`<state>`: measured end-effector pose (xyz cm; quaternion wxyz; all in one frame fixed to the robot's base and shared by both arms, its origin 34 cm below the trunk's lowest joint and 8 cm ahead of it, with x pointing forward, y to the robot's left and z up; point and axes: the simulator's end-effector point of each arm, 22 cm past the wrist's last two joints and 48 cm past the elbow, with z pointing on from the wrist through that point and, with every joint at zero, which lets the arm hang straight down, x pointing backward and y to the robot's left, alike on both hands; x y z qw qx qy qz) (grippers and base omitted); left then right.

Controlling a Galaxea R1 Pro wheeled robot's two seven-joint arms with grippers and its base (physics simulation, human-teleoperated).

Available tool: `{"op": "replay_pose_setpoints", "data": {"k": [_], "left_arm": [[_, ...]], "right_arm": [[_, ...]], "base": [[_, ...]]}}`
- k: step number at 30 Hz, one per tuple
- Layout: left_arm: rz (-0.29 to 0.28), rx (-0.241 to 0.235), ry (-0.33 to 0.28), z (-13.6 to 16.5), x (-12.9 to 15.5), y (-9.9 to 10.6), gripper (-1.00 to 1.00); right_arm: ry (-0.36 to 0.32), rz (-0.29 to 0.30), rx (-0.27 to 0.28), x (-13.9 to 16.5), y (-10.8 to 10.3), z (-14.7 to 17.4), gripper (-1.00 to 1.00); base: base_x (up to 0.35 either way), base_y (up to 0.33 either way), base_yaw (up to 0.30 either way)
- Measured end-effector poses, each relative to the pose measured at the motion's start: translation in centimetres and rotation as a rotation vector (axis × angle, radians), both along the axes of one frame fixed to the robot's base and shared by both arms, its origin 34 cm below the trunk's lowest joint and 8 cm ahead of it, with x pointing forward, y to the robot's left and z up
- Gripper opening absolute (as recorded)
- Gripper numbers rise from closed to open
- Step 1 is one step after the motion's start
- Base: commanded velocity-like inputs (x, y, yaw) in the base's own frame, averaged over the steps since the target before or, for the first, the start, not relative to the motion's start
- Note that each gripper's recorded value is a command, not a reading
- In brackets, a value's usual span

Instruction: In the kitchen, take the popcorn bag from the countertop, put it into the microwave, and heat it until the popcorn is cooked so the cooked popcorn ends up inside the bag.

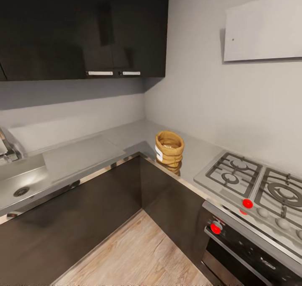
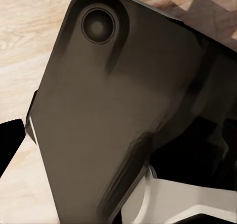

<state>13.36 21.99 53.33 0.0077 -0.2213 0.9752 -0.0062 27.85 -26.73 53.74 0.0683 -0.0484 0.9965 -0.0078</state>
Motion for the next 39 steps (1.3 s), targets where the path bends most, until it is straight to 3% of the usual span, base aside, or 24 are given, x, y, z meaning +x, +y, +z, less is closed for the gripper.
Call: {"op": "replay_pose_setpoints", "data": {"k": [39], "left_arm": [[-0.001,0.001,0.063,0.1,-2.4,0.1,1.0]], "right_arm": [[0.066,0.003,0.0,-2.5,0.0,-0.8,1.0]], "base": [[0.0,0.0,0.0]]}}
